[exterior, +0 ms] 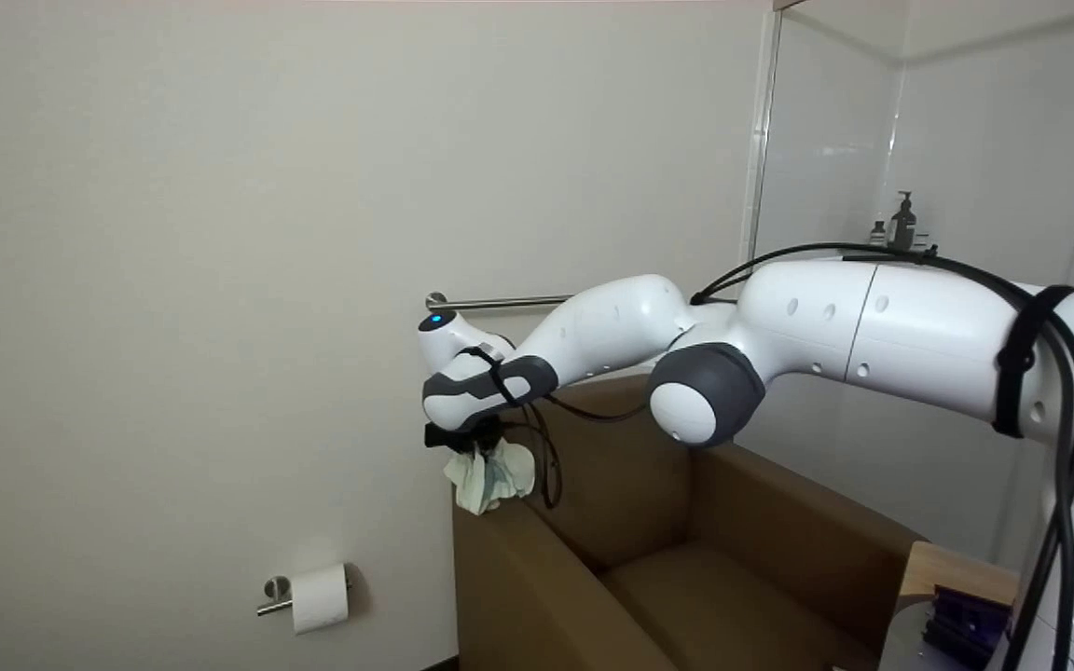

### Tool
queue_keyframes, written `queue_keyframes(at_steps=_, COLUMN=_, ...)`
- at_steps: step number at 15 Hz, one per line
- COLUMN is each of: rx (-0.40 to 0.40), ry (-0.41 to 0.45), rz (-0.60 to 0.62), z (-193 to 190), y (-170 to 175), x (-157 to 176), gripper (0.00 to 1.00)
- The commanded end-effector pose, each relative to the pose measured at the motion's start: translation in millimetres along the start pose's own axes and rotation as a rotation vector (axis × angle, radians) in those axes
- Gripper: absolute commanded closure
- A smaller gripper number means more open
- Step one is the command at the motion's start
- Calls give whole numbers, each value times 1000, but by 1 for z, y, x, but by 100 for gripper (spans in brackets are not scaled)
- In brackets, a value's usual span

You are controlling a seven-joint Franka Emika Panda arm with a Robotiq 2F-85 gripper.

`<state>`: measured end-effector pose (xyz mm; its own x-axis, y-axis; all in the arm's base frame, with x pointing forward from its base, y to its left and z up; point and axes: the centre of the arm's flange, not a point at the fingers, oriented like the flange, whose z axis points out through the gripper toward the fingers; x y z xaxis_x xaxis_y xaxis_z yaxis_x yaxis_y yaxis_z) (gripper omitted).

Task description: Wipe the sofa with the cloth

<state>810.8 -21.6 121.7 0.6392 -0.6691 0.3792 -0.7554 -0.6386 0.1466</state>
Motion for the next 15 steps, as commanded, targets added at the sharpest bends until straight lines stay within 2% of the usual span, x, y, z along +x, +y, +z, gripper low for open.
queue_keyframes(at_steps=1, rx=42, ry=-63, rz=-28, z=-20, y=8, x=-8, gripper=92)
queue_keyframes(at_steps=5, rx=32, ry=-274, rz=-71, z=-18, y=31, x=-28, gripper=92)
queue_keyframes(at_steps=8, rx=-44, ry=-421, rz=-65, z=-11, y=55, x=-48, gripper=92)
queue_keyframes(at_steps=12, rx=-127, ry=-561, rz=-31, z=-1, y=79, x=-67, gripper=92)
queue_keyframes(at_steps=15, rx=-159, ry=-632, rz=-43, z=8, y=83, x=-86, gripper=92)
